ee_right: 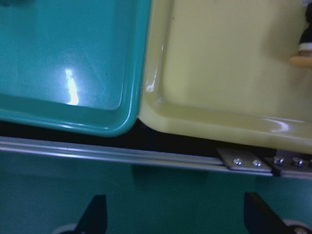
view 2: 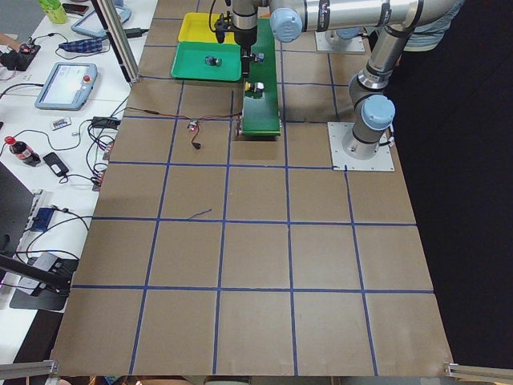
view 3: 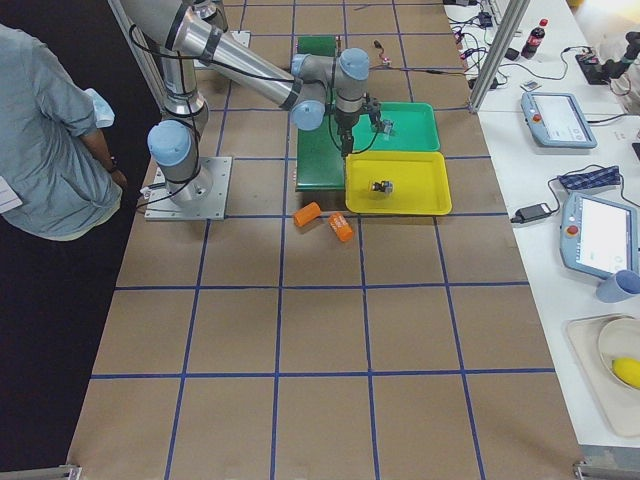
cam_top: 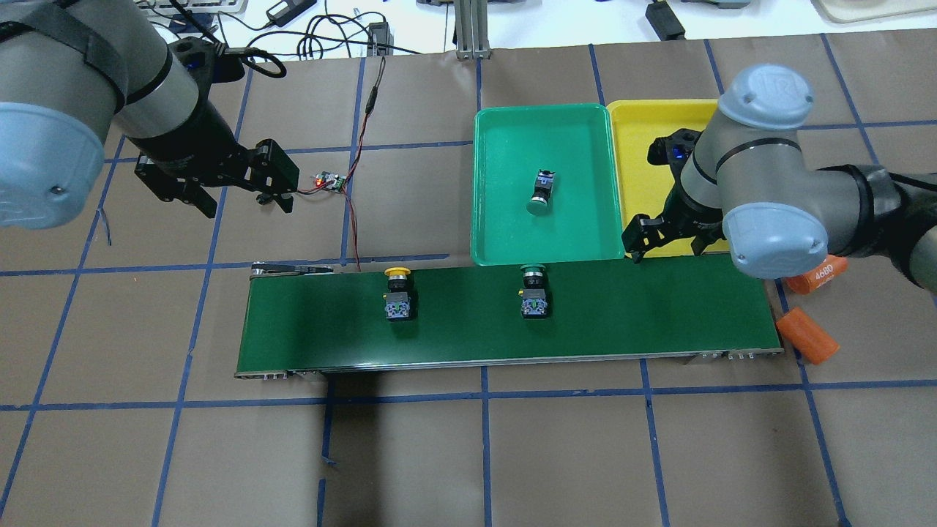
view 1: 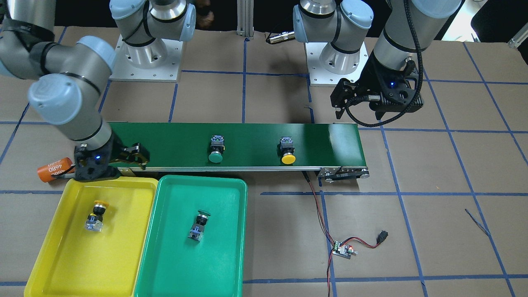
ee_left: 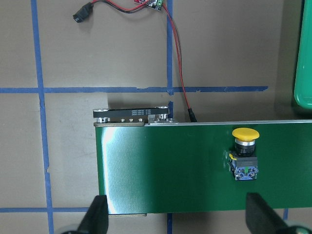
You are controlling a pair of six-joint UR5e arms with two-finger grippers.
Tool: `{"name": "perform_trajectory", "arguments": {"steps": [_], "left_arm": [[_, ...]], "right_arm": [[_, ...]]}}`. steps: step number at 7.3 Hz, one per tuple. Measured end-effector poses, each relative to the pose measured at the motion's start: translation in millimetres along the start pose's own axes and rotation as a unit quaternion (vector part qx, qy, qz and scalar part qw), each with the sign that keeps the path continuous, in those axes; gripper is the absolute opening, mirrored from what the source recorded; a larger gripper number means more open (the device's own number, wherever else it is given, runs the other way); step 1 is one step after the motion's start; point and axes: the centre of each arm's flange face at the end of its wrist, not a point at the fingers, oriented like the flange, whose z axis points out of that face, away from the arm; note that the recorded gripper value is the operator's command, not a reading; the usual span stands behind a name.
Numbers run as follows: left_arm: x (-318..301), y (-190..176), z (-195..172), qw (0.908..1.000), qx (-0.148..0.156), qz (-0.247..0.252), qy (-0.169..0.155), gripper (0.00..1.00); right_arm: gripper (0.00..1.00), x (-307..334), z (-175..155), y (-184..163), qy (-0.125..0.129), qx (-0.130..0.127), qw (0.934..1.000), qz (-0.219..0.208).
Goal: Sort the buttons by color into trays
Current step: 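Move the right gripper back and grasp the green switch at conveyor end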
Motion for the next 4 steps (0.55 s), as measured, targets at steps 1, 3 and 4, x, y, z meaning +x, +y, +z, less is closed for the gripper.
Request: {"name": "perform_trajectory", "arguments": {"steps": [1,3,4], "left_arm": [[0.0,-0.1,0.2,1.0,0.0,0.0,0.0,1.0],[0.2,-0.4,0.1,1.0,0.001,-0.002,0.001,1.0],[0.3,-2.4,-0.3,1.0,0.007,-0.004,0.002,1.0]], "right_arm": [[1.0,-6.7,7.3,13.6,-0.001,-0.007,1.0,0.002],[1.0,-16.1,14.1,24.2,-0.002,-0.013,0.9999,-0.001],[1.0,-24.9,13.8,25.3,-0.001,-0.012,0.9999,0.002]]}}
